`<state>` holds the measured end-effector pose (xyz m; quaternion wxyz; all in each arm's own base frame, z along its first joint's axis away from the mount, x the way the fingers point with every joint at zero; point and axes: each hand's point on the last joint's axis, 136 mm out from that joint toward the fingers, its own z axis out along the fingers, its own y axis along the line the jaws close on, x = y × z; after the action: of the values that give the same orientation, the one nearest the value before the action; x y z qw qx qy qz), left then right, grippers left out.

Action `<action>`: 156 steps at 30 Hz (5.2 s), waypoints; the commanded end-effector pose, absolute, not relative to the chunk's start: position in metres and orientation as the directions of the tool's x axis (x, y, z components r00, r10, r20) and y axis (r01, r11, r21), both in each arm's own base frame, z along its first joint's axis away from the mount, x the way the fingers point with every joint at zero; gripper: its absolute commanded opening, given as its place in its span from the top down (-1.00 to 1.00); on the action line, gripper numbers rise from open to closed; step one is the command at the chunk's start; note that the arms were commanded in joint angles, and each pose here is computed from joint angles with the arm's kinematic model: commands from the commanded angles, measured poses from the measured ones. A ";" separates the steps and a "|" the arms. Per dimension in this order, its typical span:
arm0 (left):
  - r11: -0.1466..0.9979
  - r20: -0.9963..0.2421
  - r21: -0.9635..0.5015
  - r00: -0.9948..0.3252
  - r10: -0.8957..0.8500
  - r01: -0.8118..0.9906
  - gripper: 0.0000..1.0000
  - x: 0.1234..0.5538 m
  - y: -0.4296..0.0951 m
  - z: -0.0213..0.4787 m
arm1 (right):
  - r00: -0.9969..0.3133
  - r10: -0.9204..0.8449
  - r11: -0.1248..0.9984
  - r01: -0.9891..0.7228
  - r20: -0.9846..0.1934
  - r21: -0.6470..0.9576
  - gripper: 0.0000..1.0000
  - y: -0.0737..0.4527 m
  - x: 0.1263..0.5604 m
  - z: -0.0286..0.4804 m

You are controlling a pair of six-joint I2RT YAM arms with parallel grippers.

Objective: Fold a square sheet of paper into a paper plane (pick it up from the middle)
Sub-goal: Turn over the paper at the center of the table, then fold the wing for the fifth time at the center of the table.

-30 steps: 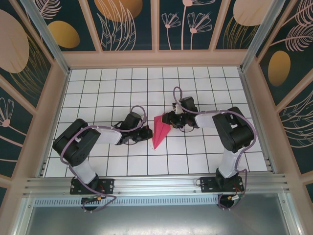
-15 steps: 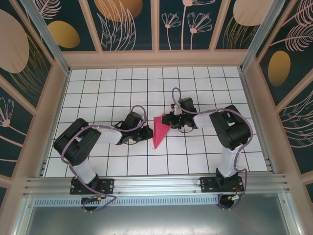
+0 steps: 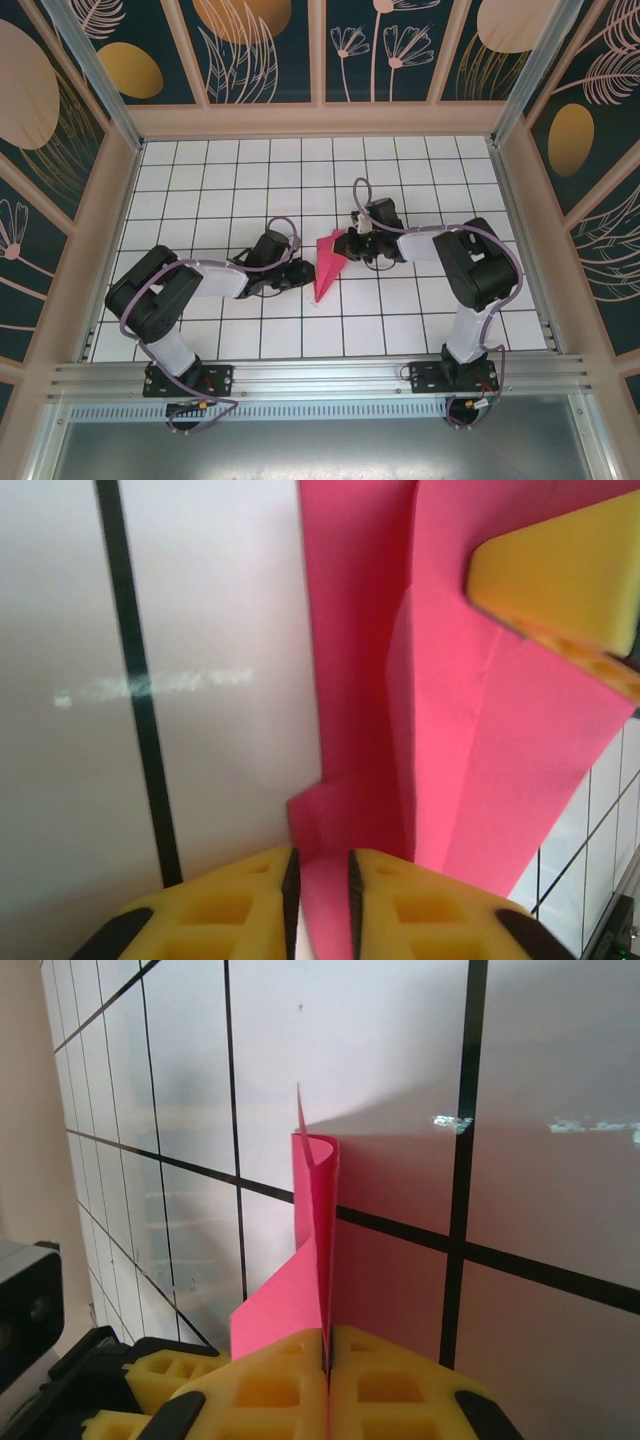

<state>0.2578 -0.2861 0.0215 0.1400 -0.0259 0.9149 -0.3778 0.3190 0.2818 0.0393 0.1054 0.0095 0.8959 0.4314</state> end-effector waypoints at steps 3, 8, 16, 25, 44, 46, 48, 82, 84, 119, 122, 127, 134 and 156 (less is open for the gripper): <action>0.768 -0.278 -0.641 -0.931 -0.238 -0.005 0.36 0.257 -0.260 0.029 | -0.953 0.100 0.729 -0.124 -0.284 0.674 0.93 0.270 0.331 0.071; 0.800 -0.383 -0.599 -0.866 -0.322 -0.033 0.21 0.269 -0.236 0.056 | -0.917 0.029 0.904 -0.146 -0.398 0.401 0.92 0.234 0.335 0.105; 0.829 -0.511 -0.551 -0.750 -0.421 -0.090 0.07 0.278 -0.195 0.093 | -0.897 -0.147 0.970 -0.048 -0.417 -0.239 0.91 0.158 0.327 0.134; 0.788 -0.558 -0.568 -0.594 -0.580 -0.236 0.05 0.272 -0.132 0.116 | -0.906 -0.328 0.864 -0.172 -0.268 -0.474 0.91 0.204 0.309 0.088; 0.779 -0.595 -0.597 -0.545 -0.590 -0.192 0.03 0.262 -0.119 0.134 | -0.909 -0.356 0.929 -0.318 -0.218 -0.191 0.46 0.333 0.272 0.028; 0.784 -0.596 -0.598 -0.562 -0.573 -0.166 0.03 0.262 -0.125 0.134 | -0.902 -0.344 0.939 -0.322 -0.260 -0.123 0.34 0.341 0.273 0.041; 0.784 -0.594 -0.599 -0.567 -0.570 -0.161 0.03 0.262 -0.126 0.134 | -0.893 -0.331 0.942 -0.332 -0.304 -0.050 0.17 0.349 0.274 0.059; 0.694 -0.240 -0.720 -0.937 -0.255 -0.004 0.03 0.243 -0.260 0.054 | -0.941 -0.096 0.857 -0.244 -0.326 0.454 0.76 0.263 0.242 0.041; 0.697 -0.240 -0.717 -0.937 -0.254 -0.006 -0.01 0.242 -0.263 0.053 | -0.946 -0.083 0.858 -0.228 -0.314 0.461 0.77 0.259 0.243 0.034; 0.516 -0.086 -0.847 -0.926 -0.368 -0.126 0.64 0.255 -0.315 0.055 | -0.976 0.058 0.799 -0.082 -0.211 0.596 0.76 0.235 0.242 0.007; 0.511 -0.073 -0.846 -0.918 -0.389 -0.149 0.85 0.256 -0.314 0.055 | -0.966 0.039 0.796 -0.123 -0.254 0.593 0.71 0.236 0.246 0.016; 0.543 -0.067 -0.820 -0.913 -0.402 -0.179 1.00 0.258 -0.309 0.051 | -0.933 0.008 0.796 -0.211 -0.360 0.567 0.45 0.237 0.255 0.043; 0.609 -0.053 -0.764 -0.920 -0.387 -0.212 1.00 0.260 -0.298 0.044 | -0.795 -0.094 0.841 -0.386 -0.599 0.380 0.22 0.240 0.256 0.073; 0.666 -0.076 -0.724 -0.939 -0.336 -0.180 1.00 0.273 -0.282 0.047 | -0.228 -0.688 0.513 -0.824 -0.689 -0.240 0.08 0.292 0.215 0.055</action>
<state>0.2703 -0.2804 0.0382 0.1007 -0.1544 0.9079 -0.3764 0.2114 0.2809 0.0482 0.3688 -0.4343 0.8141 0.1126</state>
